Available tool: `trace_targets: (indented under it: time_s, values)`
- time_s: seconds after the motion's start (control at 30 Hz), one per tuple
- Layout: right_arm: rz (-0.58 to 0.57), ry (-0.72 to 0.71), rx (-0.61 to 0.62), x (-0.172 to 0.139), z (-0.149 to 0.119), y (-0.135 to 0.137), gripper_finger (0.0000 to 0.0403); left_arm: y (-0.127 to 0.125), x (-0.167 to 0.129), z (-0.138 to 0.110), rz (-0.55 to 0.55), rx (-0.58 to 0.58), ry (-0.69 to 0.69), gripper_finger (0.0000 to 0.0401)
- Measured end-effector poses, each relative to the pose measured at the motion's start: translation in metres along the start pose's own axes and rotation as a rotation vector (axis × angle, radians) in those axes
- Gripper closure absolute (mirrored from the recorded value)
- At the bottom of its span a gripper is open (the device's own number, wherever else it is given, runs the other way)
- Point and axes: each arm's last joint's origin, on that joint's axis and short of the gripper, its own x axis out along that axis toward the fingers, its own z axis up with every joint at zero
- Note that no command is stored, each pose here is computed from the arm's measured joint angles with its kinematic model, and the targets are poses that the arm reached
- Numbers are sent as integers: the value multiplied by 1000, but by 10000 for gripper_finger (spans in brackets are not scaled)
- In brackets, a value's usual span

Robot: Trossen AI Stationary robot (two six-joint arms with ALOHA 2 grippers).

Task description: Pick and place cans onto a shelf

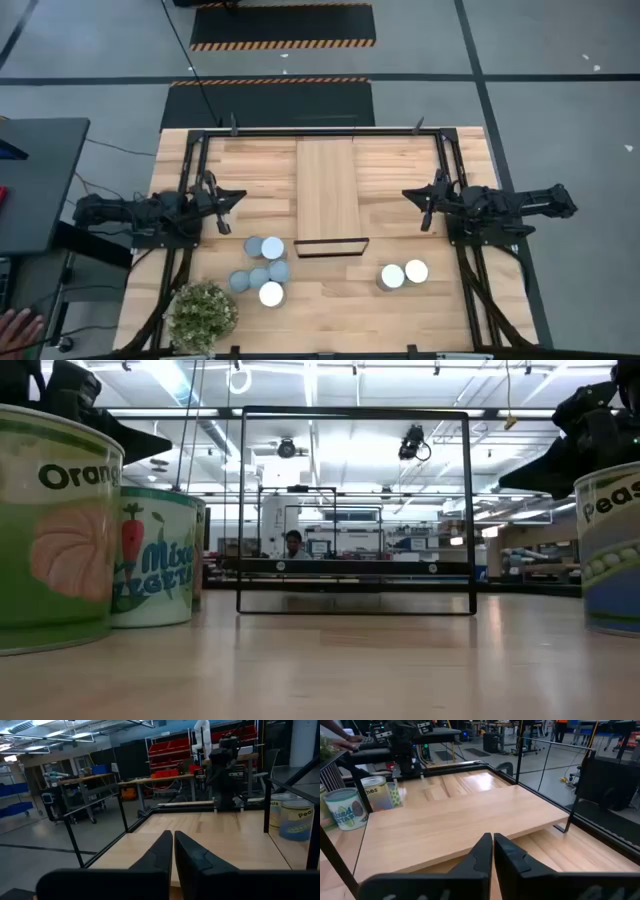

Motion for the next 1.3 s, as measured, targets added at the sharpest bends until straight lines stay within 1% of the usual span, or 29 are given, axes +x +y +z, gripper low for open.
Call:
trace_targets:
  time_s: [1.3]
  values:
    - [0, 0, 0, 0, 0, 0, 380, 0, 0, 0, 0, 0, 0, 376]
